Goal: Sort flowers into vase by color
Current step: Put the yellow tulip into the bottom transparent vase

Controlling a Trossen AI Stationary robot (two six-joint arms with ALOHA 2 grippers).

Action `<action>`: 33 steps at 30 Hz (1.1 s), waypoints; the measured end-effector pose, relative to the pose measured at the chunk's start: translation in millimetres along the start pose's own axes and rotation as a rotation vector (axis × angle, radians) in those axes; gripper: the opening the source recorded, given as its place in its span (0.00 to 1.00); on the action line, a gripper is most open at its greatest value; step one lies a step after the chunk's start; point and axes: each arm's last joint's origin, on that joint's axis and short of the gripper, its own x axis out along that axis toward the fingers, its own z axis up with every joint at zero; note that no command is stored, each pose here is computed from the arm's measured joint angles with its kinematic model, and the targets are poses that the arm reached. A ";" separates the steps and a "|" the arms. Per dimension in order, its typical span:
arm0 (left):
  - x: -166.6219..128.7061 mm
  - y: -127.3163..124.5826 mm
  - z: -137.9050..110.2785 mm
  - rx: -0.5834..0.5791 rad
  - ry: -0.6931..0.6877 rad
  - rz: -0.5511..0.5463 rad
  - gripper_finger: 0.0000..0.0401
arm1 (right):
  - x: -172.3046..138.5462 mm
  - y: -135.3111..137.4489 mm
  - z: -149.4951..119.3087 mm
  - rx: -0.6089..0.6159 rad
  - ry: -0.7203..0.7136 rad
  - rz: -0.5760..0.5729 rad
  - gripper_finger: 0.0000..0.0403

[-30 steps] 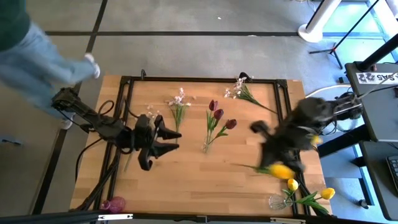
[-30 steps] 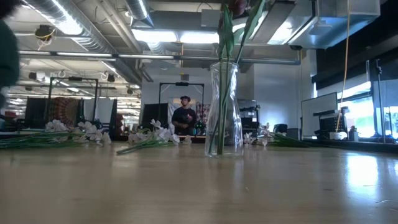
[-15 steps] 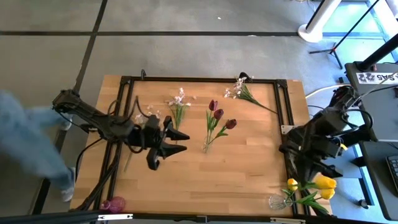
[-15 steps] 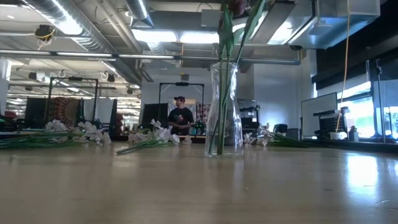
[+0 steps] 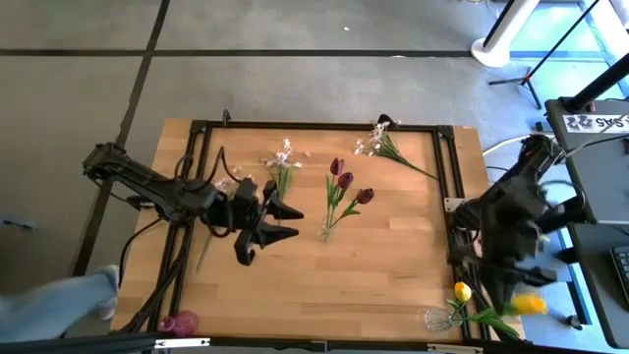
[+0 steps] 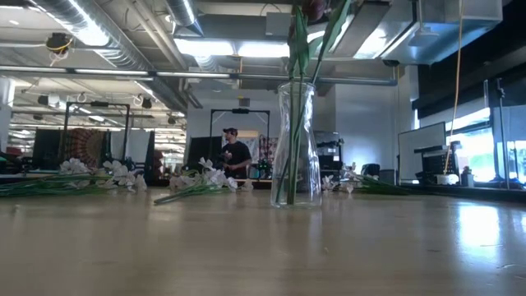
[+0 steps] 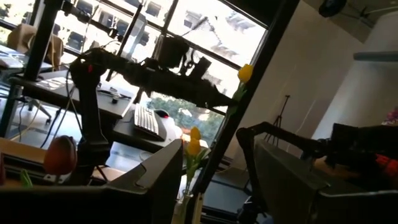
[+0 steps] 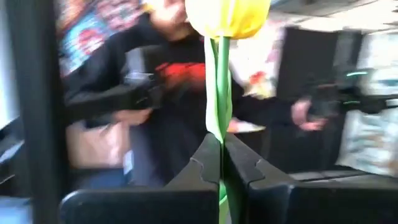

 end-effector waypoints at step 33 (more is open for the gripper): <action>-1.8 -6.0 -2.1 -0.009 0.004 -0.015 0.49 | -8.6 31.4 -67.9 -0.001 0.147 0.059 0.00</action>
